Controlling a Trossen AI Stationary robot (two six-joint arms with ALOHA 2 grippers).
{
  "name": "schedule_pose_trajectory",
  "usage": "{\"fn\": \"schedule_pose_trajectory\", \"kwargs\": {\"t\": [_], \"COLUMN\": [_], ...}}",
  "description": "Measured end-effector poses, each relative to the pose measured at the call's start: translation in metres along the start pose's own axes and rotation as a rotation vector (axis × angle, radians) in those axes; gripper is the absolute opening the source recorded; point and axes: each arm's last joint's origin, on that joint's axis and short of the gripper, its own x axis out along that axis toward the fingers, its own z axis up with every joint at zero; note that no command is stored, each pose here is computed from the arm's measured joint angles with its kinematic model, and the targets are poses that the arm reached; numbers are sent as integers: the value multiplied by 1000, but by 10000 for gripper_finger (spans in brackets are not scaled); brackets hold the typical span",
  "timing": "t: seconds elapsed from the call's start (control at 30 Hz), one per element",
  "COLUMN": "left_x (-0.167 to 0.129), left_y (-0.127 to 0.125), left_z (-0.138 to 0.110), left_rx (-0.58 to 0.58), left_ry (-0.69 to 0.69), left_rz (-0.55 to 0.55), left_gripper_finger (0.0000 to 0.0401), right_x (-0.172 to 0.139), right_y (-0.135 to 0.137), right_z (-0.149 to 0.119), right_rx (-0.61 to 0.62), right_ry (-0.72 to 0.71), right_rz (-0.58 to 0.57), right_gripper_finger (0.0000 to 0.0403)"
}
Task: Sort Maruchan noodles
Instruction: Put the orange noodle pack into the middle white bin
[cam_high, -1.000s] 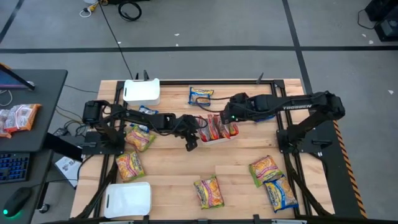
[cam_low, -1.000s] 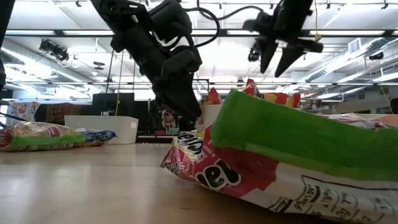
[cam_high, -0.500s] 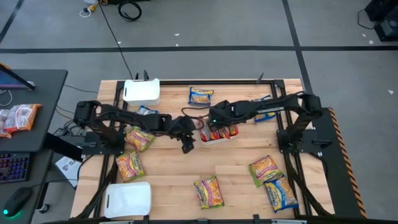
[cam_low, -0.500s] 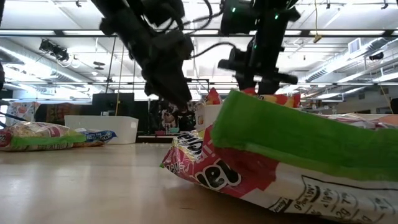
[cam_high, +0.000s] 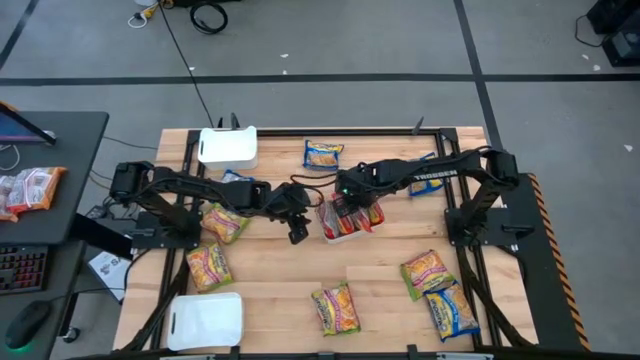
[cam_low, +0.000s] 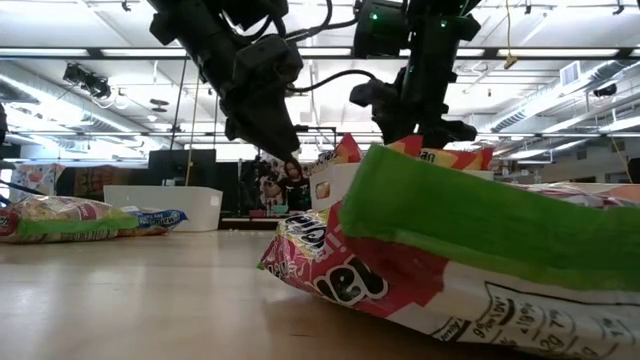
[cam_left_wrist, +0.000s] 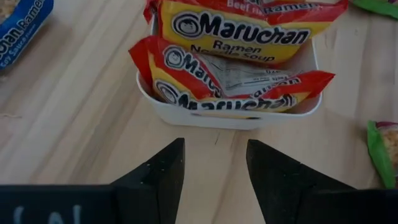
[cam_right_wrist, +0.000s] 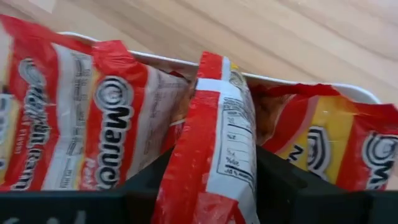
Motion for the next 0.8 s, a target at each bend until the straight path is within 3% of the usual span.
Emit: {"fn": "schedule_pose_trajectory", "kwargs": {"t": [0.13,0.43,0.8], "left_x": [-2,-2,-6], "left_y": [-1,-8,-34], "left_z": [1,-4,-20], "left_rx": [-13,29,120], "left_ry": [-7,15,15], "left_rz": [-16,-28,-12], "left_gripper_finger": [176,176,176], "right_x": [0,-1,-27], "right_y": [0,-3,-3], "right_z": [-1,3,13], "right_rx": [-1,52,91], "right_ry": [30,124,256], "right_rz": [14,75,81], "right_gripper_finger": [115,115,115]}}
